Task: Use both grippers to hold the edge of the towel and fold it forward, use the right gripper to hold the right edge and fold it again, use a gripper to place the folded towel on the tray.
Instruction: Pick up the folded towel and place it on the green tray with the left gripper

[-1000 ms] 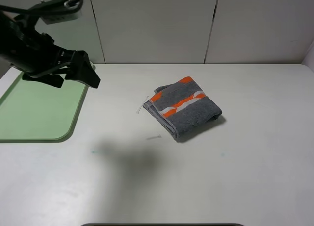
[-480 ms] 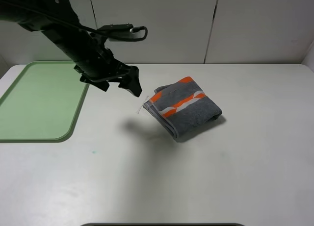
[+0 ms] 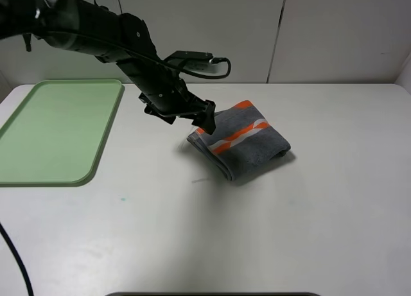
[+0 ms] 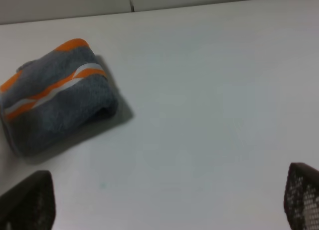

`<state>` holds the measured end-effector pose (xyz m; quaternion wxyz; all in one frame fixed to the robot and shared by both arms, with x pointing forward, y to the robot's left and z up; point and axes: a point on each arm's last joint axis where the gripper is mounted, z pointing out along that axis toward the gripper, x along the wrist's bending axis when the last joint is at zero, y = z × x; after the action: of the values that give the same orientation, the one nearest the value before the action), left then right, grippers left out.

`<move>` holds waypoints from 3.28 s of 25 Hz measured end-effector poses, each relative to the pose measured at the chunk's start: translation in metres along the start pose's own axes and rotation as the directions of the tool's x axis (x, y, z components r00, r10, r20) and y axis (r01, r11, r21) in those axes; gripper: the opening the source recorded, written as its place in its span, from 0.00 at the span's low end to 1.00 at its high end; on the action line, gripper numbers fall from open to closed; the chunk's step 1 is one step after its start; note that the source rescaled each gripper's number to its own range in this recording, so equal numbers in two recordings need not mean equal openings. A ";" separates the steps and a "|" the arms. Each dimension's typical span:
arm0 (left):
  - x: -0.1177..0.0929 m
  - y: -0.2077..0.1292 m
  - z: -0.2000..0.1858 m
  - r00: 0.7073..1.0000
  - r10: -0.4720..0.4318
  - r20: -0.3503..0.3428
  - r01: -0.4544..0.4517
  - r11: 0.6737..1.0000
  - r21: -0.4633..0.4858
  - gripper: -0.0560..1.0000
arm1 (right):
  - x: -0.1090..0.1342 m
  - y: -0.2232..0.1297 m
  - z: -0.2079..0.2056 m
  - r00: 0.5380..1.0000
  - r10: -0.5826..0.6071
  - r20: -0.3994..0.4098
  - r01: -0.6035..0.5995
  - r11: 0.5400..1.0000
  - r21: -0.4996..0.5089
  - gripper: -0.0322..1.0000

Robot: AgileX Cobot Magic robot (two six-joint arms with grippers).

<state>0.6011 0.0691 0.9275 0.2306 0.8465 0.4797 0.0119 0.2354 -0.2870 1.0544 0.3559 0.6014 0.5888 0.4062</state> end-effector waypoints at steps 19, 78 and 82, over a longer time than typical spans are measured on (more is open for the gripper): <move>-0.015 0.016 0.060 0.998 0.057 -0.042 -0.063 0.986 -0.157 1.00 | 0.001 0.000 0.000 1.000 0.005 -0.008 -0.005 1.000 0.000 1.00; -0.018 0.012 0.085 0.996 0.058 -0.063 -0.069 0.978 -0.197 0.18 | 0.001 0.000 0.000 1.000 0.007 -0.011 -0.007 1.000 -0.001 1.00; -0.018 0.012 0.085 0.996 0.060 -0.064 -0.071 0.978 -0.196 0.31 | 0.001 0.000 0.000 1.000 0.007 -0.011 -0.007 1.000 -0.001 1.00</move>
<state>0.6214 0.0177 0.8600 0.2993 0.8340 0.4544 0.0917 0.2354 -0.2860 1.0546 0.3514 0.6010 0.5886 0.4109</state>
